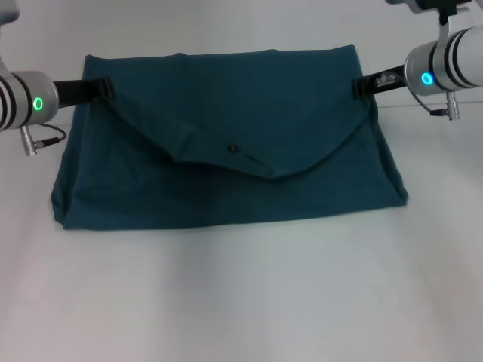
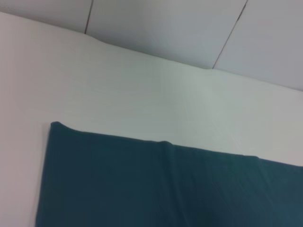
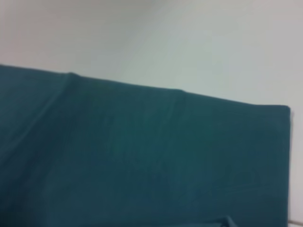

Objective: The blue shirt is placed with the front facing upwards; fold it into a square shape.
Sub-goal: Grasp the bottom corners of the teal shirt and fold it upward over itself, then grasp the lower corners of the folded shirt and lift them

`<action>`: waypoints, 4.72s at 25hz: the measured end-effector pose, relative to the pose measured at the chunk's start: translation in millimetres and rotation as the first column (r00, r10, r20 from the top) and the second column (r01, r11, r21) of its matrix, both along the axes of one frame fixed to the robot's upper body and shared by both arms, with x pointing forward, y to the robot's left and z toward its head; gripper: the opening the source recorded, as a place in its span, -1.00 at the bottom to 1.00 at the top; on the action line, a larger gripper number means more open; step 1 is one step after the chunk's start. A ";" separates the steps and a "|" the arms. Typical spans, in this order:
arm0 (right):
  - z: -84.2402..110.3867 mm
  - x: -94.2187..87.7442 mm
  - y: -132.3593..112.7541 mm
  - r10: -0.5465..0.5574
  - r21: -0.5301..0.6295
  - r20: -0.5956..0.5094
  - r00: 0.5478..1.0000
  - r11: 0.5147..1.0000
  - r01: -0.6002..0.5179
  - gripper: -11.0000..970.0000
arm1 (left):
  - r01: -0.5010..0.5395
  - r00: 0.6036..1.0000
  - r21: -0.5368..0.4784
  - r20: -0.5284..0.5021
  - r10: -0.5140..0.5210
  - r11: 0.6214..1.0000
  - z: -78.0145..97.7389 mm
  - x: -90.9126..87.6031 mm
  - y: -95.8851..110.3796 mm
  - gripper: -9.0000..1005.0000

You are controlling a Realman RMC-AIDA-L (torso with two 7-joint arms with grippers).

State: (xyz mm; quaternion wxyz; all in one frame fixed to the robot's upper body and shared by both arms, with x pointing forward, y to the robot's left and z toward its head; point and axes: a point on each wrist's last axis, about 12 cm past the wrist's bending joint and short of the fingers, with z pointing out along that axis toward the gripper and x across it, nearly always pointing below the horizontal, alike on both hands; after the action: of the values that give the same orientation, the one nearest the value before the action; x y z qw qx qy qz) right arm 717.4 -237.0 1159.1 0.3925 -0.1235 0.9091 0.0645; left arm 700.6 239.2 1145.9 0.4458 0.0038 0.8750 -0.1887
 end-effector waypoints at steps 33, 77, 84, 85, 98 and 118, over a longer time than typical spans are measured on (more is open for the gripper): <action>10.7 -20.1 -2.2 0.053 0.044 -0.024 0.998 0.998 -0.052 0.57 | -0.173 0.984 -0.172 -0.073 0.163 0.970 -14.5 -25.3 32.4 0.05; -47.1 -154.8 -76.9 0.315 0.668 -0.006 0.949 0.707 -0.230 0.79 | 0.070 0.990 -0.116 -0.114 -0.083 0.991 -83.0 -103.9 76.6 0.68; -48.1 -156.1 -79.2 0.306 0.670 -0.007 0.952 0.709 -0.223 0.79 | 0.081 0.988 -0.097 -0.127 -0.093 0.992 -87.5 -103.9 71.5 0.67; -48.0 -156.2 -79.5 0.304 0.670 -0.006 0.953 0.708 -0.222 0.79 | 0.082 0.987 -0.096 -0.130 -0.094 0.992 -88.6 -103.8 70.3 0.67; -47.2 -156.6 -82.6 0.288 0.679 0.001 0.958 0.703 -0.212 0.79 | -0.028 0.974 -0.247 -0.223 -0.029 0.969 -79.3 -94.5 69.5 0.60; -46.2 -156.8 -87.5 0.279 0.683 -0.003 0.960 0.702 -0.202 0.79 | -0.063 0.949 -0.339 -0.311 -0.049 0.939 -64.7 -89.8 72.1 -0.69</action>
State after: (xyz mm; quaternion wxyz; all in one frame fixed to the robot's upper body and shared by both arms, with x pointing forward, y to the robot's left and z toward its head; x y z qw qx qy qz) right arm 560.6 -324.6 1113.0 0.3495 -0.0866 0.8187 0.4473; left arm 610.8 311.3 1081.1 0.2948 -0.1077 0.8883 -0.3354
